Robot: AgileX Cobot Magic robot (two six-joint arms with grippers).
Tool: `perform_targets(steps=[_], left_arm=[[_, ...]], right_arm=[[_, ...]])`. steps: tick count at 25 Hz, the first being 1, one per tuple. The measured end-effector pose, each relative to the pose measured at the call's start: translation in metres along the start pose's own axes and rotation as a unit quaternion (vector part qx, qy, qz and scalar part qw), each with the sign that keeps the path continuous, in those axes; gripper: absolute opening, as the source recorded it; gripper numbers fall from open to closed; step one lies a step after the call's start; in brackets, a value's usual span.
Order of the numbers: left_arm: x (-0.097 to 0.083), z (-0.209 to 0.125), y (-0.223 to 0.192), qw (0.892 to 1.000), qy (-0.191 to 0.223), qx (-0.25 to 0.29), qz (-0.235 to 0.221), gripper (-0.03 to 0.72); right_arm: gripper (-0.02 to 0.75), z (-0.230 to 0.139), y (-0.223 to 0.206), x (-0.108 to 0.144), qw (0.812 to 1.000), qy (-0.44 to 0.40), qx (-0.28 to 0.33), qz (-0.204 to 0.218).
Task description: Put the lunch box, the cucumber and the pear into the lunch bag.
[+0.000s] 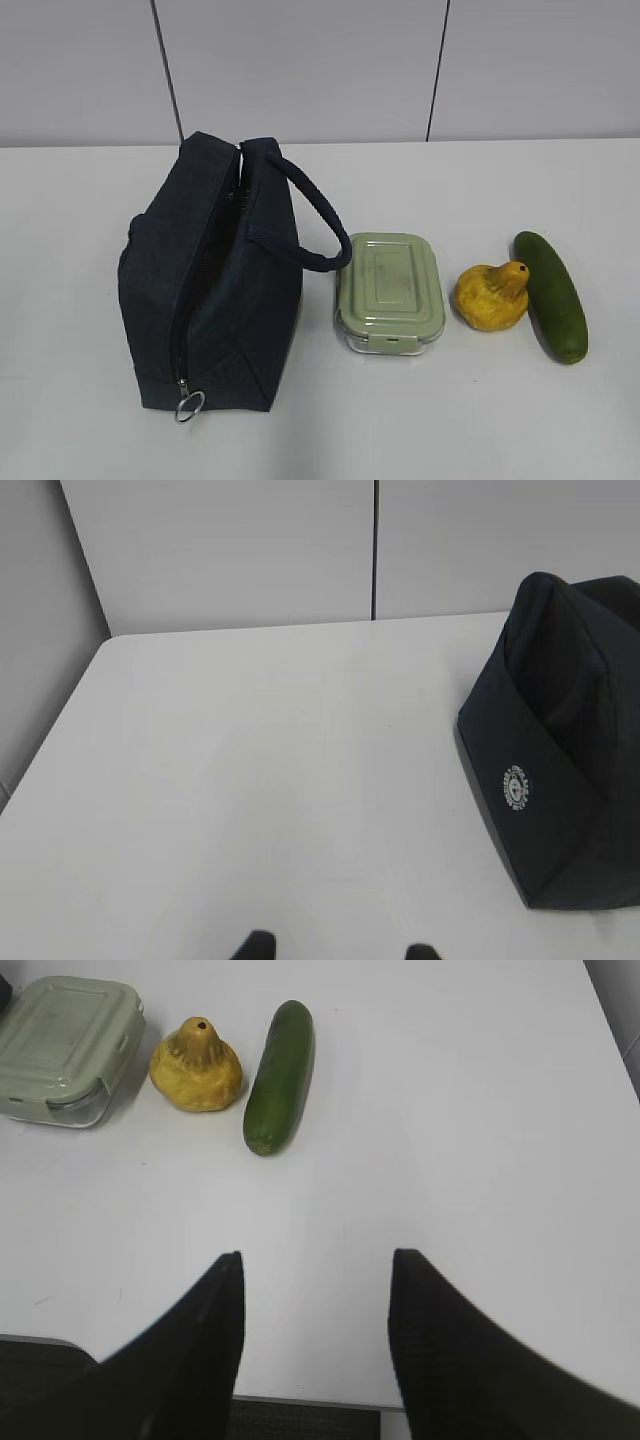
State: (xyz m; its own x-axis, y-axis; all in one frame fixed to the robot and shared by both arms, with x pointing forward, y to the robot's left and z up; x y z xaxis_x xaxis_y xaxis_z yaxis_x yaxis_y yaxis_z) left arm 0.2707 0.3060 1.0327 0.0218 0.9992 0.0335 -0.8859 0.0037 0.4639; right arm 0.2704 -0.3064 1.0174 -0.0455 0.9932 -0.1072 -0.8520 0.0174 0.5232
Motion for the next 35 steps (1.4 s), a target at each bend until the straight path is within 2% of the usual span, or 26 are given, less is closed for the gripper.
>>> perform_targets(steps=[26, 29, 32, 35], left_arm=[[0.0, 0.0, 0.0, 1.0, 0.0, 0.0, 0.0, 0.241], [-0.002, 0.0, 0.0, 1.0, -0.006, -0.001, -0.016, 0.241], [-0.004, 0.011, 0.002, 0.999, -0.018, 0.004, -0.042, 0.241], [-0.007, 0.039, -0.003, 0.998, -0.029, 0.026, -0.059, 0.241]], right_arm=[[0.371, 0.0, 0.0, 0.0, 1.0, 0.0, 0.0, 0.0], [0.371, 0.0, 0.0, 0.0, 1.0, 0.0, -0.001, -0.001], [0.371, 0.007, 0.002, -0.002, 1.0, 0.001, -0.017, -0.006], [0.371, 0.025, -0.002, -0.003, 1.0, -0.007, -0.01, -0.005]])
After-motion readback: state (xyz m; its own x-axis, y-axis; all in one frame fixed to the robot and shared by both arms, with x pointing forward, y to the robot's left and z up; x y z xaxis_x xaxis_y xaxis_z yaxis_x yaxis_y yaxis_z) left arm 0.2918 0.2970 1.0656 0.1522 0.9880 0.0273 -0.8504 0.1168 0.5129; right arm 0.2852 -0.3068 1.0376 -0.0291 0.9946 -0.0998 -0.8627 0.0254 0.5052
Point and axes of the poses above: a point on each arm's last joint axis where the gripper is mounted, y pointing back along that axis away from the gripper, x along the wrist's bending axis when the last joint is at zero, z = x × y, the point moved 5 cm from there along -y, pointing out along that axis toward the gripper, and after that the axes turned 1 degree about y, right-handed, at the moved point
